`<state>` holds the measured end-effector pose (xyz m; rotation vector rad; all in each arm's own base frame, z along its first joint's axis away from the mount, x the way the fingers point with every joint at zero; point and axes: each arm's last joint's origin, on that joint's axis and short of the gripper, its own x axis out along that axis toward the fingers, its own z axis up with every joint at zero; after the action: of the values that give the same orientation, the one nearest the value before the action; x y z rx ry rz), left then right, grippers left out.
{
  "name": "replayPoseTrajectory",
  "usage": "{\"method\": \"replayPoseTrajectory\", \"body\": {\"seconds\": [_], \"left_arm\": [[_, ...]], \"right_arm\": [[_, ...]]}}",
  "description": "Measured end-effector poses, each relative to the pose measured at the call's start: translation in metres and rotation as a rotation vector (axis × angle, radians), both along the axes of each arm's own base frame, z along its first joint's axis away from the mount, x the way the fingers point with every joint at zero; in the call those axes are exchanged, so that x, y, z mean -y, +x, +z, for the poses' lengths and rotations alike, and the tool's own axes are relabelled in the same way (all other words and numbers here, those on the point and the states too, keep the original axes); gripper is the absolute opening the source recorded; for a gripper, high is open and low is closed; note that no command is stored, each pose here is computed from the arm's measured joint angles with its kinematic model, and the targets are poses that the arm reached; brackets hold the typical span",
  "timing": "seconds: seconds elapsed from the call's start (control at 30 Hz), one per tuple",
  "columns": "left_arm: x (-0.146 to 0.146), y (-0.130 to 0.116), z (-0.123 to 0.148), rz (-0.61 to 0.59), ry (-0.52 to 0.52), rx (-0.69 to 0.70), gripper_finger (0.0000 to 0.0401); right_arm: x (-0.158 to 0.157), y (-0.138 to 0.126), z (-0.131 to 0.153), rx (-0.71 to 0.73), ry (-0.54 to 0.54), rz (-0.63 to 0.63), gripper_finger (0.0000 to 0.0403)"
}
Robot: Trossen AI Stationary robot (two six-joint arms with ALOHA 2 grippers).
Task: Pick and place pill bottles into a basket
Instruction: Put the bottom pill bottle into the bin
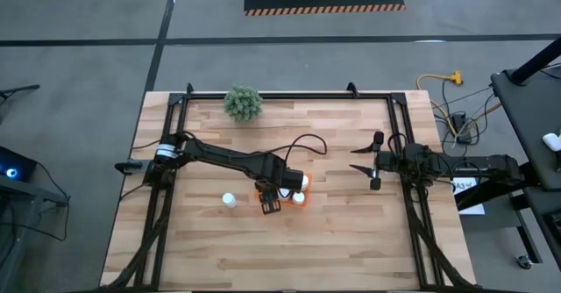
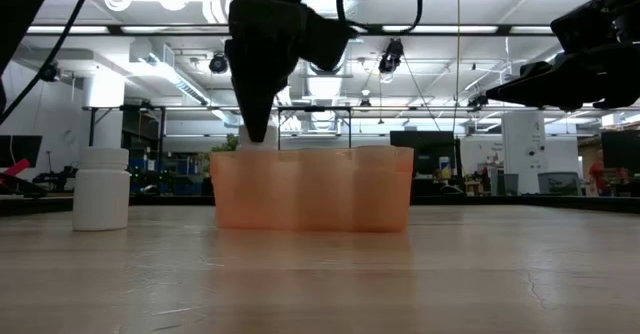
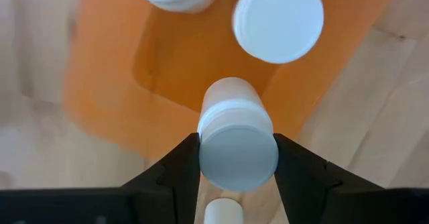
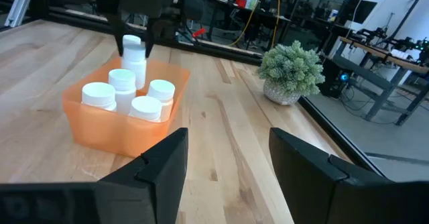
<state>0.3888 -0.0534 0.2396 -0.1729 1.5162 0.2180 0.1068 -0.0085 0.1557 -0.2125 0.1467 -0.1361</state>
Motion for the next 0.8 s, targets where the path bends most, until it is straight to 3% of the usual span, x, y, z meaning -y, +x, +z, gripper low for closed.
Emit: {"method": "replayPoseTrajectory", "body": {"seconds": [0.7,0.8], "left_arm": [[0.000,-0.003,-0.020,-0.001,-0.010,-0.022,0.0144],[0.000,-0.003,-0.020,0.018,-0.011,-0.021,0.0168]], "right_arm": [[0.000,0.000,0.000,0.000,0.000,-0.001,0.0199],[0.000,0.000,0.000,0.000,0.000,-0.001,0.0199]]}}
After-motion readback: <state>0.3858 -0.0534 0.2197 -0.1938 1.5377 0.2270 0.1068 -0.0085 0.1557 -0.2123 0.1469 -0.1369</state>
